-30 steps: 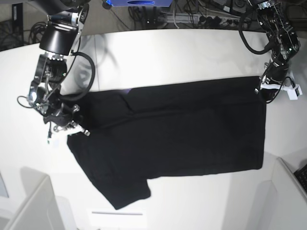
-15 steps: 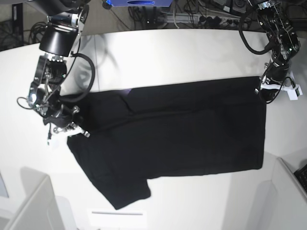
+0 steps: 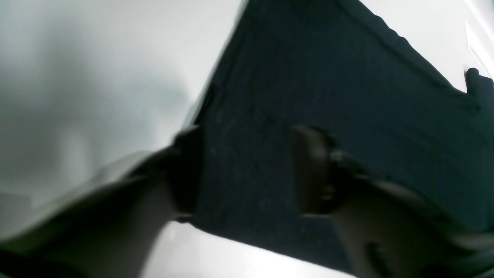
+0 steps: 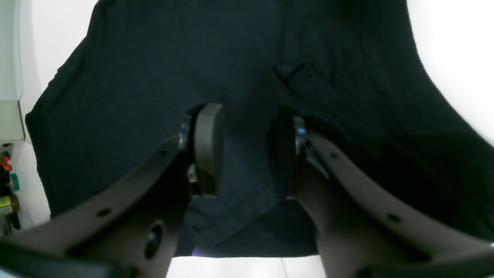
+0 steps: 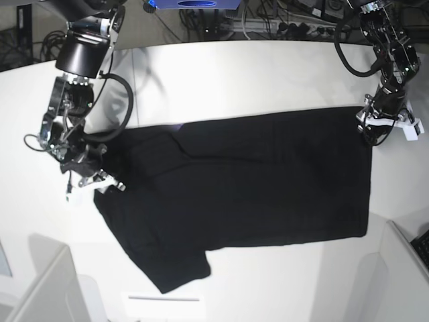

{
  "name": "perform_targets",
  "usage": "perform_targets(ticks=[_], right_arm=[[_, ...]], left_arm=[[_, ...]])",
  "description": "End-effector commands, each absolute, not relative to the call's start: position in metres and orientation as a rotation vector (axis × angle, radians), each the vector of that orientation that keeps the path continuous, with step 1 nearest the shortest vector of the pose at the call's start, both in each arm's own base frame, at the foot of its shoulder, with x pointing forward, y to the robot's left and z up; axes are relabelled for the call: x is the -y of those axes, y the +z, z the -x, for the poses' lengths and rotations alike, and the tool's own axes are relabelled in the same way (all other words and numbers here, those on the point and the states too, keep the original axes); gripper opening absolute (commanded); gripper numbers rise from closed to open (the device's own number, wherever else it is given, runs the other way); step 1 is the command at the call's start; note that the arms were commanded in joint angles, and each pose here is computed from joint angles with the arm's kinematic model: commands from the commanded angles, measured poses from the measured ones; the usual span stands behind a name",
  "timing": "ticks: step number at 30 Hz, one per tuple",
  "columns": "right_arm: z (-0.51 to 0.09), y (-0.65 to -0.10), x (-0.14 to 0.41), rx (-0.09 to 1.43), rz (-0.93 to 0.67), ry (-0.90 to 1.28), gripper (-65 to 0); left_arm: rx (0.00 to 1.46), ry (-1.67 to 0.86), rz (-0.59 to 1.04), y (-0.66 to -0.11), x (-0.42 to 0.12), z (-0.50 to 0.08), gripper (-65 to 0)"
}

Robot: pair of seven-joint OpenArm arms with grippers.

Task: Fold the T-shirt properly
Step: 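Lift the shirt with both grippers and lay it back flatter, then regrasp the shoulder corners with both grippers and pull the shirt taut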

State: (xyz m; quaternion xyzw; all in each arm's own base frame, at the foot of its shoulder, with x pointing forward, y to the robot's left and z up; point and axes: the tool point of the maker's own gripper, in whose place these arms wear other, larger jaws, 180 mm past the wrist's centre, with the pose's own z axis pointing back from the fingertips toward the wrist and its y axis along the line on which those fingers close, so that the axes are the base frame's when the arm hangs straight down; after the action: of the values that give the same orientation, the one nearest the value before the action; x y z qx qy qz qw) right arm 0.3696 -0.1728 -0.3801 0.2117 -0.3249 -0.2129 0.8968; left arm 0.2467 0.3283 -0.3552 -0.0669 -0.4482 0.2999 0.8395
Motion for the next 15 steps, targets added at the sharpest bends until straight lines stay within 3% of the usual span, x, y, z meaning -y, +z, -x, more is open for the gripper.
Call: perform_targets(ticks=[1, 3, 7, 11, 15], right_arm=[[-0.378, -0.364, 0.180, 0.733, -0.439, -0.442, -42.6], [-0.372, -0.362, 0.187, 0.753, -0.426, -0.472, -42.8], [-0.342, -0.345, 0.224, 0.876, -0.350, -0.735, -42.2], [-0.315, -0.339, 0.221, 0.897, -0.328, -0.736, -41.9], [-0.280, -0.363, 0.225, 0.841, -0.316, -0.855, -34.1]], left_arm=[[1.033, 0.633, 0.114, -0.331, -0.345, -0.254, -23.5], [1.066, 0.667, 0.091, -0.322, -0.359, -0.253, -21.1], [1.079, 0.683, 0.069, -0.315, -0.374, -0.228, -20.9], [1.075, 0.682, 0.111, -0.316, -0.376, -0.202, -20.9], [1.033, 0.623, 0.099, -0.325, -0.375, -0.180, -21.1]])
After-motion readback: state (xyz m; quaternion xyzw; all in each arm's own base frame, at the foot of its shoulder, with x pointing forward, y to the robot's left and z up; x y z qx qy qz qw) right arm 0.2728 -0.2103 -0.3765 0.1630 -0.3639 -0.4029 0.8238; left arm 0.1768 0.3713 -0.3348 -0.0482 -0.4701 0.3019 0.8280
